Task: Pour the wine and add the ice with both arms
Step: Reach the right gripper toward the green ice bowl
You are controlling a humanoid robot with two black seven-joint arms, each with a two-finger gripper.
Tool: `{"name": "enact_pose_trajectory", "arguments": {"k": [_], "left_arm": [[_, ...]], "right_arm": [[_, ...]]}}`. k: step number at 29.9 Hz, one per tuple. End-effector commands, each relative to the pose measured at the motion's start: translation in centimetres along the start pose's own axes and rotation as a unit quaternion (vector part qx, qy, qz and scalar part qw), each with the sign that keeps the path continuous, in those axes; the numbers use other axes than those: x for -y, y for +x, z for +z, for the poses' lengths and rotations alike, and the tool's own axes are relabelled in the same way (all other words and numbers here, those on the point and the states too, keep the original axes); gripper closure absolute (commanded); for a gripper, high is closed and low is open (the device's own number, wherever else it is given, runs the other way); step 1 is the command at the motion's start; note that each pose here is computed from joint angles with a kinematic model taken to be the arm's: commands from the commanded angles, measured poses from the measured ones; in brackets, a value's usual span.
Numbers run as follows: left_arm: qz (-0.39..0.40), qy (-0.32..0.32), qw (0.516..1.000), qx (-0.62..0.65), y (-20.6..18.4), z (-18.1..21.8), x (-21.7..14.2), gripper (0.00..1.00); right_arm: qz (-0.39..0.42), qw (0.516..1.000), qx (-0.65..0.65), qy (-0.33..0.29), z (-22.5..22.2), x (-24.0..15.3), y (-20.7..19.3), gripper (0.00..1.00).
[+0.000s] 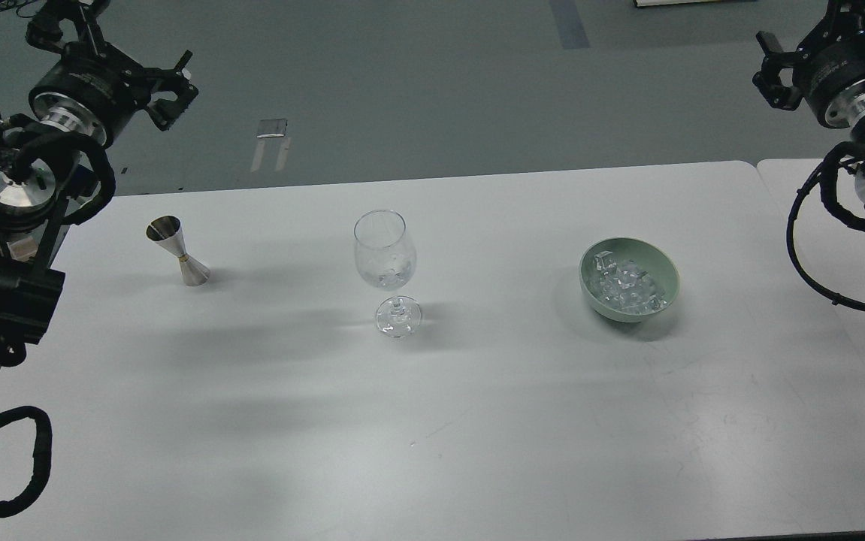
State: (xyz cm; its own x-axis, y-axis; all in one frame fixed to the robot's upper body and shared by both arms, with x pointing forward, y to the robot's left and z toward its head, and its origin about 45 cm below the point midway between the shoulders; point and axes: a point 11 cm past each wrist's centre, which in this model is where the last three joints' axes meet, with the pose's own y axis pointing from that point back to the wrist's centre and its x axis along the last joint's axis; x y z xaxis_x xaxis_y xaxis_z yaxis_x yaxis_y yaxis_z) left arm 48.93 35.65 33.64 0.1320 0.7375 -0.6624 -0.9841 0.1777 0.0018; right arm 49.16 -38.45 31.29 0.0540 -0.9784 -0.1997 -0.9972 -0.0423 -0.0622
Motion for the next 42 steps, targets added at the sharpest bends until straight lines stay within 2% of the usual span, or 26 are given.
{"name": "enact_pose_trajectory", "arguments": {"k": [1,5,10,12,14,18,22,27,30,34,37,42], "left_arm": [[-0.017,0.004,0.998,0.065,0.0,-1.2,0.4,0.02],[-0.016,-0.017,0.993,0.118,0.5,-1.0,0.0,0.02],[-0.006,-0.024,0.994,0.11,1.6,-1.2,-0.5,0.02],[-0.009,-0.028,0.994,0.108,1.5,-1.0,-0.5,0.02],[-0.011,-0.029,0.994,0.109,1.6,-1.0,-0.5,0.02],[-0.002,-0.038,0.993,0.112,2.3,-0.7,-0.7,0.02],[0.016,-0.05,0.993,0.105,3.5,-0.5,-0.9,0.02],[0.018,-0.082,0.99,0.111,3.9,0.2,-1.2,0.02],[0.021,-0.08,0.99,0.115,4.3,0.3,-1.4,0.02],[0.008,-0.074,0.99,0.119,4.2,0.3,-1.8,0.02],[-0.001,-0.071,0.99,0.12,4.0,0.2,-1.8,0.02],[0.001,-0.069,0.99,0.12,4.3,0.0,-1.9,0.02]], "right_arm": [[-0.017,0.997,-0.08,-0.014,-0.3,0.0,-0.2,0.0],[-0.048,0.976,-0.21,-0.03,-1.8,-0.7,0.4,0.0],[-0.123,0.928,-0.349,-0.035,-1.1,-0.4,-2.5,0.0],[-0.169,0.881,-0.438,-0.052,-0.2,-0.5,-4.2,0.0],[-0.181,0.855,-0.483,-0.054,-0.4,-0.4,-4.4,0.0],[-0.202,0.779,-0.588,-0.084,0.5,-0.6,-3.3,0.0],[-0.232,0.742,-0.621,-0.104,2.3,-1.2,-3.5,0.0],[-0.299,0.673,-0.663,-0.137,5.6,-3.0,-4.7,0.0],[-0.316,0.663,-0.664,-0.141,6.2,-4.0,-4.7,0.0],[-0.333,0.626,-0.69,-0.143,6.9,-5.5,-3.9,0.04],[-0.336,0.601,-0.71,-0.148,7.7,-6.5,-2.6,0.11],[-0.346,0.599,-0.714,-0.111,8.9,-7.9,-3.9,0.18]]}}
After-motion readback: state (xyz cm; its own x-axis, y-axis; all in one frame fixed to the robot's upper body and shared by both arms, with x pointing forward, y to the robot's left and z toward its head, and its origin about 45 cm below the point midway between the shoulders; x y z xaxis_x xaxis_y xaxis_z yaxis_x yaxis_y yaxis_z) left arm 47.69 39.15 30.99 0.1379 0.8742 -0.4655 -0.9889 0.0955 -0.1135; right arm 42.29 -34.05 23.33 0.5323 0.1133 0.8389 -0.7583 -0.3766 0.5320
